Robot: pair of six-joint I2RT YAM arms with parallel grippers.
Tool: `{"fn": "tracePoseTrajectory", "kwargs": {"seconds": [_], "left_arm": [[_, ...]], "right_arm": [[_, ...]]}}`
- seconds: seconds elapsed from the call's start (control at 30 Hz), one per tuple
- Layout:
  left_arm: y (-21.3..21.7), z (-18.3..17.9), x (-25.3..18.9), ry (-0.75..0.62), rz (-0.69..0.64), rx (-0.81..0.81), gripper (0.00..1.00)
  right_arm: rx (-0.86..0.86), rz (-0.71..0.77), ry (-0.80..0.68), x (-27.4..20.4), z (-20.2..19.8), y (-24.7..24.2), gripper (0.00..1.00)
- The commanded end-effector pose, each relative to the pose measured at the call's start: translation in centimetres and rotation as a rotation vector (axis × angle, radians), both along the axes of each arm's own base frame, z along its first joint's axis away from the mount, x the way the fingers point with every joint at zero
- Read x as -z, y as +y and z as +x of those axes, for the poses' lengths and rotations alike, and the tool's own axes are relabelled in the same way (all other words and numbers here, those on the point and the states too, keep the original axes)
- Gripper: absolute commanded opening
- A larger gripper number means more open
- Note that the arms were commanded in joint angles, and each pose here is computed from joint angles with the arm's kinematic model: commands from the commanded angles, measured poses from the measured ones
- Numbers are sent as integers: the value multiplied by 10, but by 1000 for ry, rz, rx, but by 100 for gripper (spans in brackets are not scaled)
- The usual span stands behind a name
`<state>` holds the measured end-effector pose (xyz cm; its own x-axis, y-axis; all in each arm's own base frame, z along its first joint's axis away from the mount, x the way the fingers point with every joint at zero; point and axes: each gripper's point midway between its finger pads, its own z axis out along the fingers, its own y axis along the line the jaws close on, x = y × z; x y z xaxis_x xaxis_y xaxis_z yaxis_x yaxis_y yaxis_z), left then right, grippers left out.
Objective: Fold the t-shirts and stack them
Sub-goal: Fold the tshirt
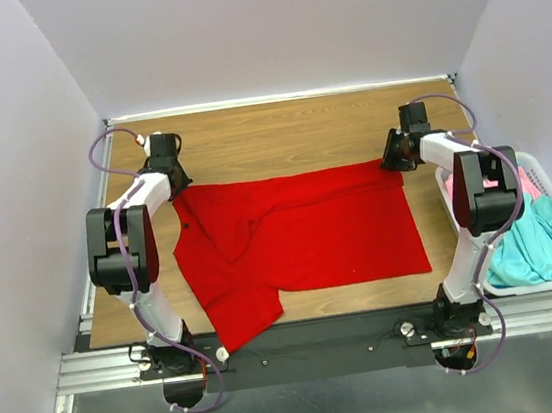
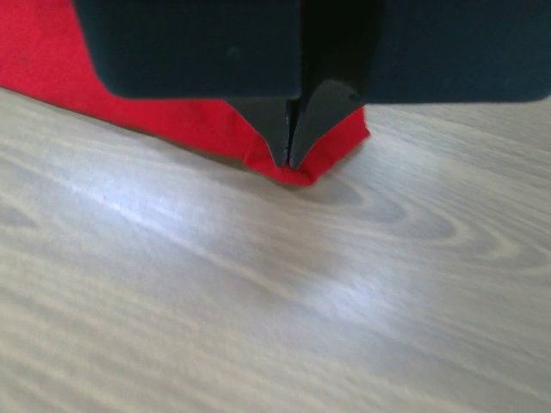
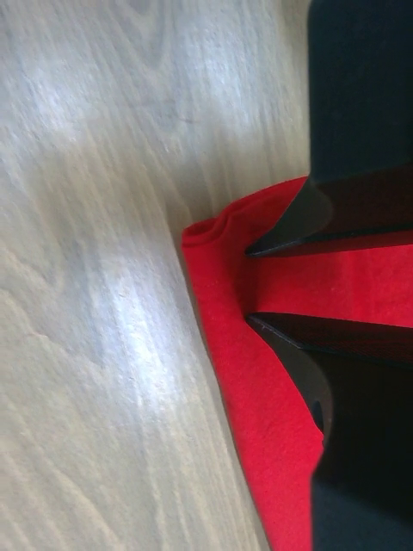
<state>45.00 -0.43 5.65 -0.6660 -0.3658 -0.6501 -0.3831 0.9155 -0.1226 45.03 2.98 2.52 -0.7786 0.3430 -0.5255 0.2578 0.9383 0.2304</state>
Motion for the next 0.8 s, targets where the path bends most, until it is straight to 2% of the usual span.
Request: {"fn": "tracePoseTrajectory", "kwargs": {"seconds": [0.0,0.13,0.3,0.4,0.5,0.53,0.6,0.67,0.77], "left_arm": [[37,12,-14,-18,111,-74,0],[44,23,-14,-21,148,-74,0],[39,33,5,11,132,-43,0],[38,35,5,9,126,-40,6],[39,35,-7,-19,128,-48,16],[39,34,-12,-30,128,-50,24],[39,34,-28,-62,127,-54,32],[39,32,-48,-100,123,-62,48],[38,25,-67,-136,109,-70,62]], "right_arm": [[44,11,32,19,1,-18,39],[53,19,44,24,0,-23,39],[17,56,41,23,3,-15,40],[-19,82,9,9,7,-8,41],[-23,90,-20,-5,8,-6,42],[-27,93,-43,-16,9,-6,42],[-39,118,-68,-28,8,-1,43],[-48,142,-105,-47,7,4,44],[-89,224,-115,-59,-3,24,45]]}}
